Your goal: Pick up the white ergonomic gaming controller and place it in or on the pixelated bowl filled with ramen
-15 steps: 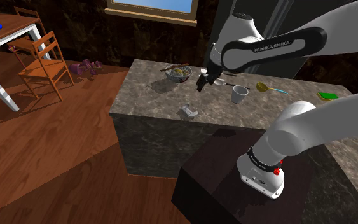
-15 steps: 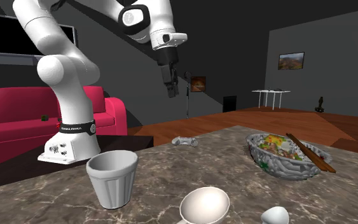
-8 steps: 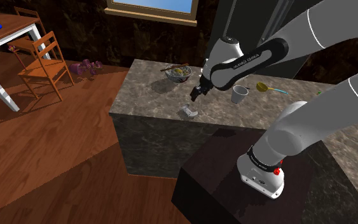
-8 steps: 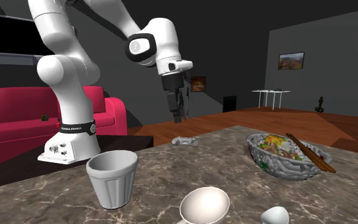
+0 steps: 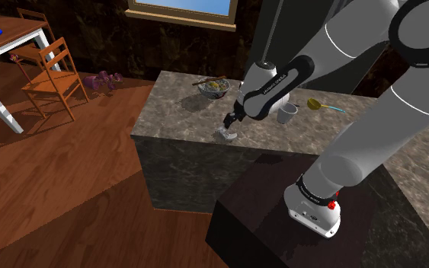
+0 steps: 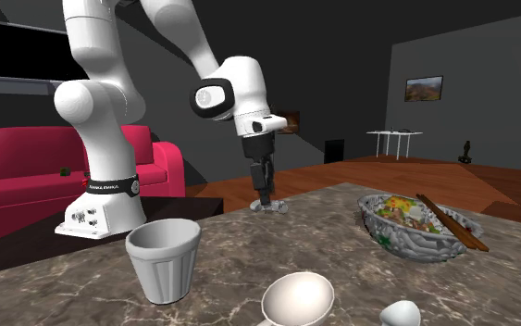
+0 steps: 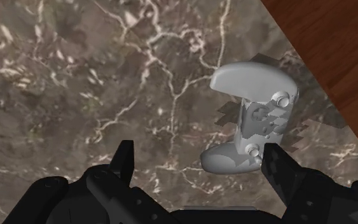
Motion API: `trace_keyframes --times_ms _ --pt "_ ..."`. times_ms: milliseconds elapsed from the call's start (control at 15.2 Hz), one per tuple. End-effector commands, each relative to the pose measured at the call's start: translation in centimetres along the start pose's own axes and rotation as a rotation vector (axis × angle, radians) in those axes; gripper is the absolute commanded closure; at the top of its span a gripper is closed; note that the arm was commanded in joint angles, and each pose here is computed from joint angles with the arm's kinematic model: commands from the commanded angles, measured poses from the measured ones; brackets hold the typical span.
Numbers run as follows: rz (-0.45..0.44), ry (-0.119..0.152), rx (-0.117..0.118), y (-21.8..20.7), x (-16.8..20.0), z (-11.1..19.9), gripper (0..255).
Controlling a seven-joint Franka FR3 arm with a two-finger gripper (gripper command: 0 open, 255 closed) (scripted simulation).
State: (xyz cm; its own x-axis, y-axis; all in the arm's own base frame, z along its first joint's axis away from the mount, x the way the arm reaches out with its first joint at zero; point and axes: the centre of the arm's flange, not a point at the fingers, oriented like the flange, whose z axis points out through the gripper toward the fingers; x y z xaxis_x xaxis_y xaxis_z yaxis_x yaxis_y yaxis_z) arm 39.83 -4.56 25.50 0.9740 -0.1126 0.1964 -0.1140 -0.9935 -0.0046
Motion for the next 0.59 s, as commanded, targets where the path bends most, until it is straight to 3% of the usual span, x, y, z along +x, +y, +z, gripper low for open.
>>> trace_keyframes --times_ms 0,528 --pt "0.000 0.001 0.000 -0.05 -0.04 1.15 0" --pt "0.000 0.001 0.000 -0.05 -0.04 1.45 0"
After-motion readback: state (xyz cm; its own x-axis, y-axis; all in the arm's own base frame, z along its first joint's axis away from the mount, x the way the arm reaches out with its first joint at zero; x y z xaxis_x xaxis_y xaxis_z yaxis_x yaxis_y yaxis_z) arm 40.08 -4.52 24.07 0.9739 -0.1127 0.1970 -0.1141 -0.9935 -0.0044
